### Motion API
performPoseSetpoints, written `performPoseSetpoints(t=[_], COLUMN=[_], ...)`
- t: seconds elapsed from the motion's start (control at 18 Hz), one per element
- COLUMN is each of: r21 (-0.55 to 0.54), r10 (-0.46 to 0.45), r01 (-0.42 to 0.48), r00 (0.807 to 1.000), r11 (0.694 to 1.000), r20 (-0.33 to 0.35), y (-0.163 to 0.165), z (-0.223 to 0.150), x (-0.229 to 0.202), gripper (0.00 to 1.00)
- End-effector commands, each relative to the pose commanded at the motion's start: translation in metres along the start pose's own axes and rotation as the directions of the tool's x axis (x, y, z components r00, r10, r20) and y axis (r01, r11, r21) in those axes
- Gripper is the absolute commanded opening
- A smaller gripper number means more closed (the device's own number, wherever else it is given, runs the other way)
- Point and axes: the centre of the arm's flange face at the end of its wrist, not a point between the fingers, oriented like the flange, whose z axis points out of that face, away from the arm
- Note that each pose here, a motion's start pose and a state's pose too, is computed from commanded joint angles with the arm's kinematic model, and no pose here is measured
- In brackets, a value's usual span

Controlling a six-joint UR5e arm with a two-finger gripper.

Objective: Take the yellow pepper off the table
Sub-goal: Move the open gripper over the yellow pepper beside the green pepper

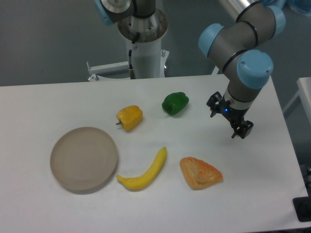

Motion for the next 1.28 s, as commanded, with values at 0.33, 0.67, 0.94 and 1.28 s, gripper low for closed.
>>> performPoseSetpoints(t=[0.33,0.67,0.94,1.28], r21=[0.0,0.01,0.022,0.045], r10=[0.0,0.0,-0.003,-0.064], r01=[0.0,0.0,0.004,0.069], r00=[1.0,1.0,1.0,0.993], r11=[1.0,1.0,1.0,0.997], r20=[0.002,-0.003,-0.024,-0.103], y=[0.0,-0.002,-0.008,-0.046], z=[-0.001,0.001,0.006,0.011], x=[0.0,0.001,0.016,0.124], gripper=[1.0,1.0,1.0,1.0])
